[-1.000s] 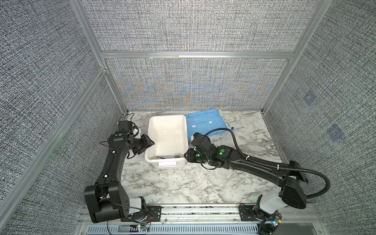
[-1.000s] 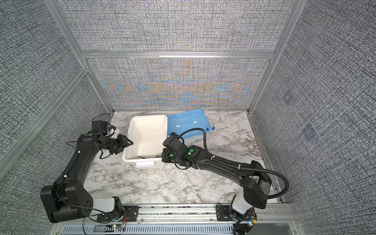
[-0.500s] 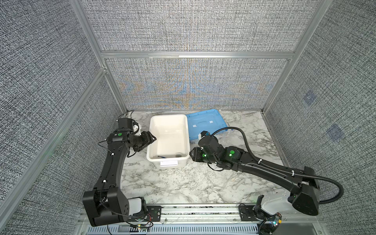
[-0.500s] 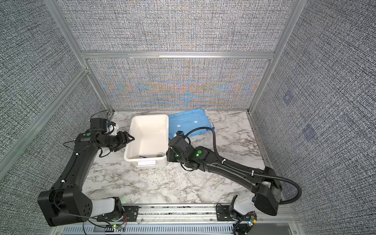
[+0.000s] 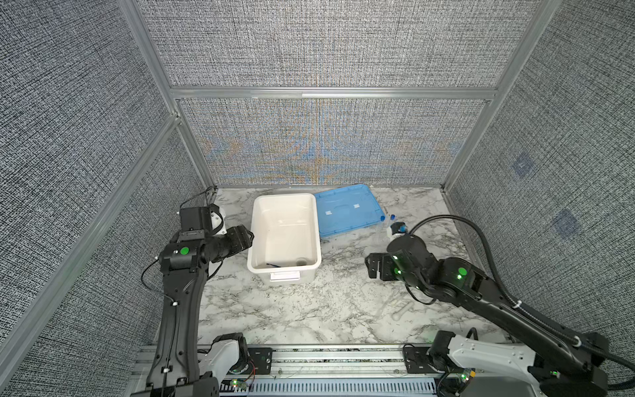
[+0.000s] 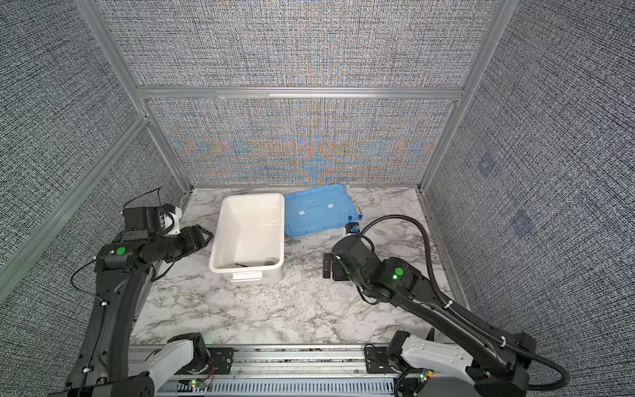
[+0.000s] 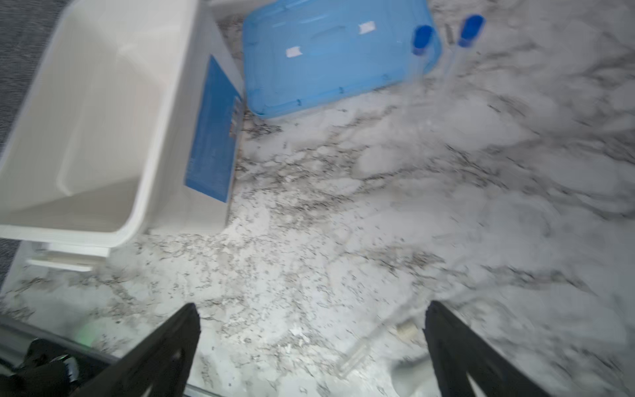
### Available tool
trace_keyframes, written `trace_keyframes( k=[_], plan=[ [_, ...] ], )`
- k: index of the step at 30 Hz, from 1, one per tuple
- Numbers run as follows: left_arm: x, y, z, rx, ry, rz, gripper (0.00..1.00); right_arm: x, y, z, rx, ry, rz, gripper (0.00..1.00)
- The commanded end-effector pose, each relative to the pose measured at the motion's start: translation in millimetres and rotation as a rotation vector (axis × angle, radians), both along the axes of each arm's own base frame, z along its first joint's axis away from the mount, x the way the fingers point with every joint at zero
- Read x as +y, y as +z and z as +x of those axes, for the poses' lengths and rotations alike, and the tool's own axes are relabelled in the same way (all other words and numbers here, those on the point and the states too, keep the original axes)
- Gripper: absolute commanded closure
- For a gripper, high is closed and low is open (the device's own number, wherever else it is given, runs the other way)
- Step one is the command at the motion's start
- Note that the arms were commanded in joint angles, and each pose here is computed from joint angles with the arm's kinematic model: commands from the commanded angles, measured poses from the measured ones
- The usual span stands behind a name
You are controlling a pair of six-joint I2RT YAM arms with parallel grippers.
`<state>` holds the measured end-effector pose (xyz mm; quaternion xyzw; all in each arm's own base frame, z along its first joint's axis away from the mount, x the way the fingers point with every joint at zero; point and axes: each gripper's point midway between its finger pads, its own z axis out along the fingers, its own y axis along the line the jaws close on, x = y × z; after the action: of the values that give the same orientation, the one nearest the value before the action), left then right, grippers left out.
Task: Organize the chemistry lab equipment
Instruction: 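Move the right gripper back toward the robot over the white rod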
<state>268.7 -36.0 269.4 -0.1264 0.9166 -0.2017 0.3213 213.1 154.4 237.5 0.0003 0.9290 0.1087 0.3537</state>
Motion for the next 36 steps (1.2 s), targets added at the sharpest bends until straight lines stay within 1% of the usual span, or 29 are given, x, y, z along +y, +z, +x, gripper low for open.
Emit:
trace_keyframes(
  k=[1,4,5,6,8,10,11,13,17,19,23,30,36],
  plan=[
    [-5,3,-4,-0.033,-0.042,0.003,0.24,-52,-29,-25,0.116,-0.190,-0.049,0.01],
    [-4,-4,-4,-0.045,-0.041,0.008,0.24,-73,-55,-43,0.202,-0.332,0.030,0.02],
    [-3,-7,-3,-0.045,-0.033,0.014,0.24,-82,-64,-51,0.230,-0.403,0.051,0.05],
    [-2,-9,-2,-0.045,-0.028,0.019,0.24,-89,-71,-58,0.253,-0.456,0.065,0.10],
    [3,-17,1,-0.040,-0.008,0.034,0.24,-107,-89,-74,0.304,-0.618,0.104,0.25],
    [6,-27,3,-0.033,0.007,0.042,0.24,-113,-105,-81,0.334,-0.668,0.116,0.32],
    [7,-30,5,-0.031,0.014,0.046,0.24,-112,-107,-83,0.330,-0.665,0.156,0.34],
    [8,-36,7,-0.027,0.017,0.053,0.24,-108,-117,-83,0.347,-0.661,0.185,0.40],
    [13,-42,12,-0.033,0.027,0.076,0.24,-92,-128,-74,0.390,-0.615,0.206,0.45],
    [13,-43,14,-0.033,0.028,0.076,0.24,-84,-138,-69,0.449,-0.605,0.164,0.45],
    [12,-51,13,-0.023,0.029,0.068,0.24,-75,-154,-65,0.528,-0.622,0.124,0.52],
    [15,-55,11,-0.021,0.040,0.081,0.24,-60,-178,-62,0.613,-0.608,0.123,0.53],
    [14,-57,11,-0.016,0.036,0.078,0.24,-56,-198,-68,0.693,-0.615,0.081,0.54]
  ],
)
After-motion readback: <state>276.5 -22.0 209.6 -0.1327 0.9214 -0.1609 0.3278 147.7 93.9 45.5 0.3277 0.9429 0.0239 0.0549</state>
